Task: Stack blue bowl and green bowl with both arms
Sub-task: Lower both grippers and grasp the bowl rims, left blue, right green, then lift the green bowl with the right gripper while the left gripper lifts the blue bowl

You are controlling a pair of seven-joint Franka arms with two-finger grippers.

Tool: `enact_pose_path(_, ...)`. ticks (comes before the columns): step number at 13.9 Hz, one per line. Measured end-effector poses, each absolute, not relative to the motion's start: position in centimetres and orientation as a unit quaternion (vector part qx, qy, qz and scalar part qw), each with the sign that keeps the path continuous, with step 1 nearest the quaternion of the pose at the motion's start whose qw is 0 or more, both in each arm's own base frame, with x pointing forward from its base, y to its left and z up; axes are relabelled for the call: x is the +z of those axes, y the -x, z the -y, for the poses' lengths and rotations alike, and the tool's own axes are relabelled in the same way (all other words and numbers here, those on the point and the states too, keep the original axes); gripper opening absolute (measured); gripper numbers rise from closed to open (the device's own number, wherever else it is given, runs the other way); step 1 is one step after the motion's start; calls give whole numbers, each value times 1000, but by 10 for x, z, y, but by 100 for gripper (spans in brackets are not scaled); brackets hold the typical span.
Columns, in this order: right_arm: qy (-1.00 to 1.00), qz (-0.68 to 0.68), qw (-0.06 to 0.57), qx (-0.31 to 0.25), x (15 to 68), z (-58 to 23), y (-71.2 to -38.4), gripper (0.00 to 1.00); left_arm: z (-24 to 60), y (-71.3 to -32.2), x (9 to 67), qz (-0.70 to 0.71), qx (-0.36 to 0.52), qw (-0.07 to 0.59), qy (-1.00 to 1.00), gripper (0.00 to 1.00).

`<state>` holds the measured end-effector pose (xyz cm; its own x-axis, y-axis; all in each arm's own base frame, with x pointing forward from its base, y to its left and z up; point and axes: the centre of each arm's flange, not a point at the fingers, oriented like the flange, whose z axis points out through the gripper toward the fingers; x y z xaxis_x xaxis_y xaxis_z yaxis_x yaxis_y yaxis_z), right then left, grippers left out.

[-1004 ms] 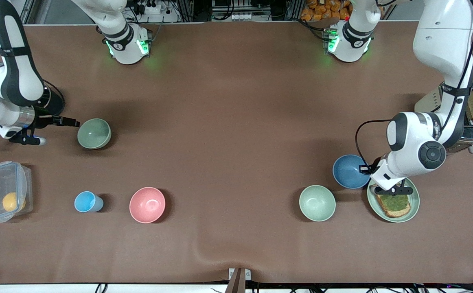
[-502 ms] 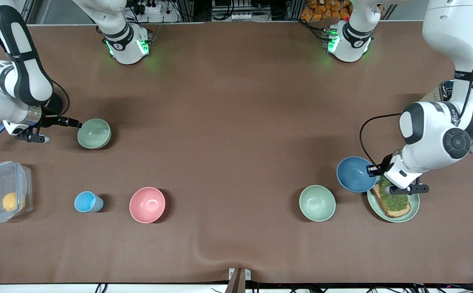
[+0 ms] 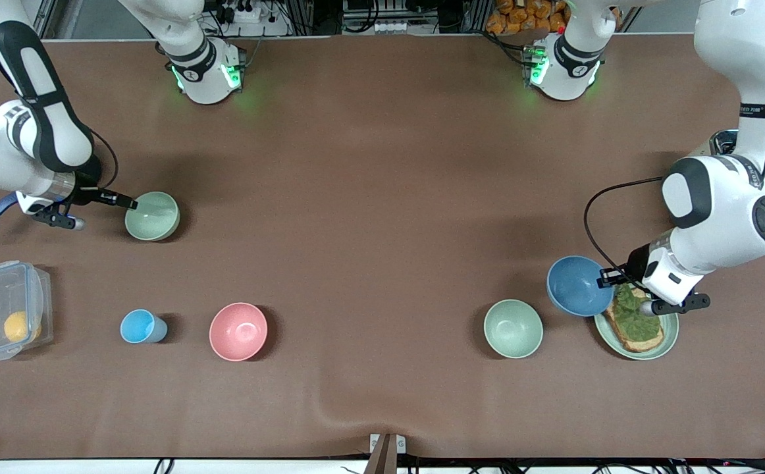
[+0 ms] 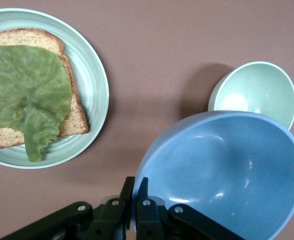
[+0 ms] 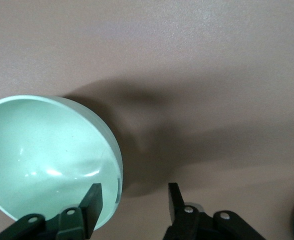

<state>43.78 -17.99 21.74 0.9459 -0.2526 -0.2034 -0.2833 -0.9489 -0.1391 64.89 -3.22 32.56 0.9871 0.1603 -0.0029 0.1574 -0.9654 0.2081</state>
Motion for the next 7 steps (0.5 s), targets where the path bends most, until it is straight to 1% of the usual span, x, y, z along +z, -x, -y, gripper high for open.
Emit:
enact_pose_path(1, 982, -138, 85, 91, 217, 179, -438, 59, 32, -649, 326, -81, 7, 105, -991, 5)
enact_pose_path(2, 982, -141, 88, 91, 216, 178, -437, 59, 32, -649, 327, -82, 8, 107, -991, 5)
enact_pose_path(3, 981, -147, 93, 91, 216, 177, -437, 56, 32, -649, 327, -83, 8, 108, -991, 5)
enact_pose_path(5, 978, -154, 105, 90, 211, 175, -434, 33, 32, -649, 327, -84, 8, 108, -991, 5)
enact_pose_path(6, 979, -147, 111, 88, 208, 174, -433, 19, 32, -649, 327, -84, 8, 108, -990, 5)
enact_pose_path(7, 980, -138, 115, 86, 205, 174, -432, 10, 32, -649, 327, -85, 8, 108, -990, 5)
